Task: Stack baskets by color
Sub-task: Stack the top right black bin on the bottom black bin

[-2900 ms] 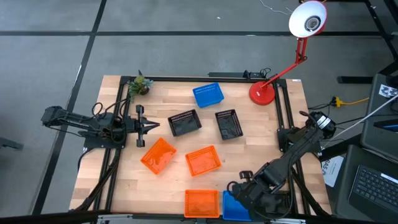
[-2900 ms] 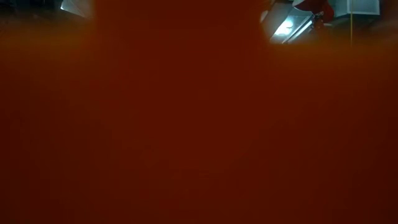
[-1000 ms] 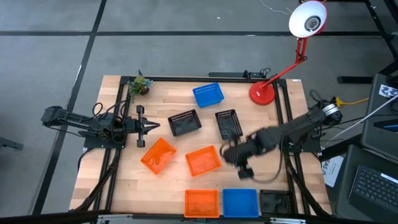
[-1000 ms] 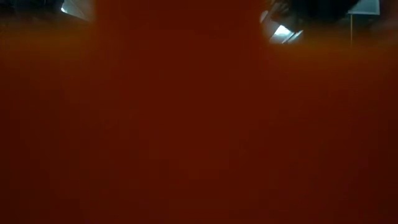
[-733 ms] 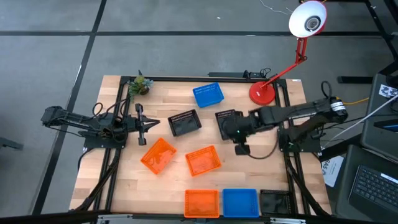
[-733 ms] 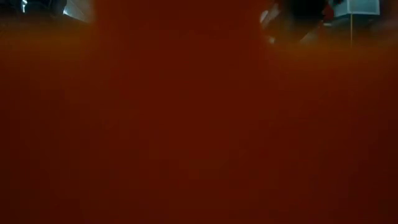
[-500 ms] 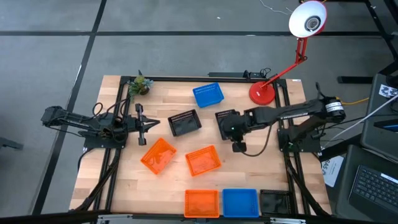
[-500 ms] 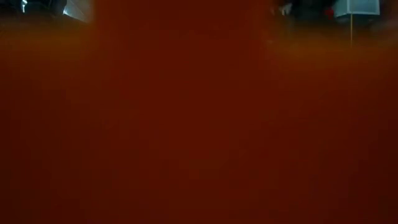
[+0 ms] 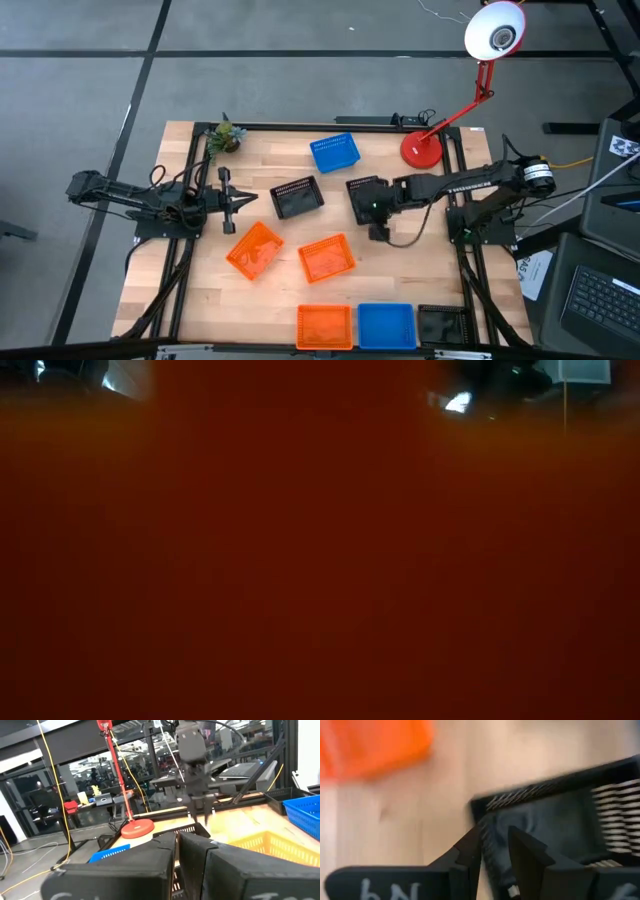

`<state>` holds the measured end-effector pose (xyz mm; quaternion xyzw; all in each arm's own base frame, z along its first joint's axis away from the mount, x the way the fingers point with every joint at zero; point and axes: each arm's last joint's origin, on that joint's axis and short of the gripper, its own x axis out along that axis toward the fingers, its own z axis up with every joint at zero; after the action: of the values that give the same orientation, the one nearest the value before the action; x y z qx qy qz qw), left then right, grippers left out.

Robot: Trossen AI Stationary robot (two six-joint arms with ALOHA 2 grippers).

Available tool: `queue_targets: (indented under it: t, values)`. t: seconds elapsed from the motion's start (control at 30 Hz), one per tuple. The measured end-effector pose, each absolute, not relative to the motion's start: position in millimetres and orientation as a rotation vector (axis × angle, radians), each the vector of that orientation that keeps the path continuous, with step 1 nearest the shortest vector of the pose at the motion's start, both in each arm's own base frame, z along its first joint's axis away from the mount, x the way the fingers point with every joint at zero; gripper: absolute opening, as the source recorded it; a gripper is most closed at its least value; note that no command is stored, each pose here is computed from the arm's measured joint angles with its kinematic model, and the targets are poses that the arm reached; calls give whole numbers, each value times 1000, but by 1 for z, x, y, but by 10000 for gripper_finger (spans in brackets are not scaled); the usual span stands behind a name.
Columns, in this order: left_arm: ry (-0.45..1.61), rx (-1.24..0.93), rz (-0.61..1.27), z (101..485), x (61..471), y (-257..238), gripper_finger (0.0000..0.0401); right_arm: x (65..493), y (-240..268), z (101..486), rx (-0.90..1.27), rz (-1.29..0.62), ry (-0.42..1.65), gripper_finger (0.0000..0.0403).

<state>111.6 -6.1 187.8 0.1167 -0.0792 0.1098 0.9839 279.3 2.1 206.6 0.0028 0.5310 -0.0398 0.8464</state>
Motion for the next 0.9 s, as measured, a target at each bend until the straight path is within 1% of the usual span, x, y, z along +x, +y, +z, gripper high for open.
queue_targets:
  t: [0.07, 0.17, 0.2, 0.27, 0.37, 0.47, 0.6, 0.7, 0.8, 0.9]
  values:
    - [-160, 225, 220, 188, 112, -6, 14, 282, -8, 217, 51, -245, 1096, 96]
    - [-160, 223, 220, 188, 112, -6, 14, 273, -29, 218, 180, -579, 1116, 96]
    - [-160, 223, 220, 188, 112, -6, 14, 268, -36, 217, 239, -655, 1136, 96]
    - [-161, 223, 220, 188, 112, -6, 14, 259, -46, 209, 375, -749, 1167, 96]
    - [-161, 223, 220, 188, 112, -6, 14, 254, -50, 192, 538, -750, 1158, 96]
    - [-161, 223, 220, 188, 112, -6, 14, 257, -50, 185, 571, -718, 1102, 96]
    - [-161, 223, 220, 188, 112, -6, 14, 257, -51, 183, 587, -741, 1081, 96]
    - [-161, 223, 220, 188, 112, -6, 14, 257, -52, 184, 554, -769, 1071, 96]
    - [-161, 223, 221, 188, 112, -6, 14, 262, -54, 192, 518, -748, 1042, 96]
    - [-159, 222, 234, 188, 112, -6, 14, 265, -57, 200, 427, -785, 1008, 96]
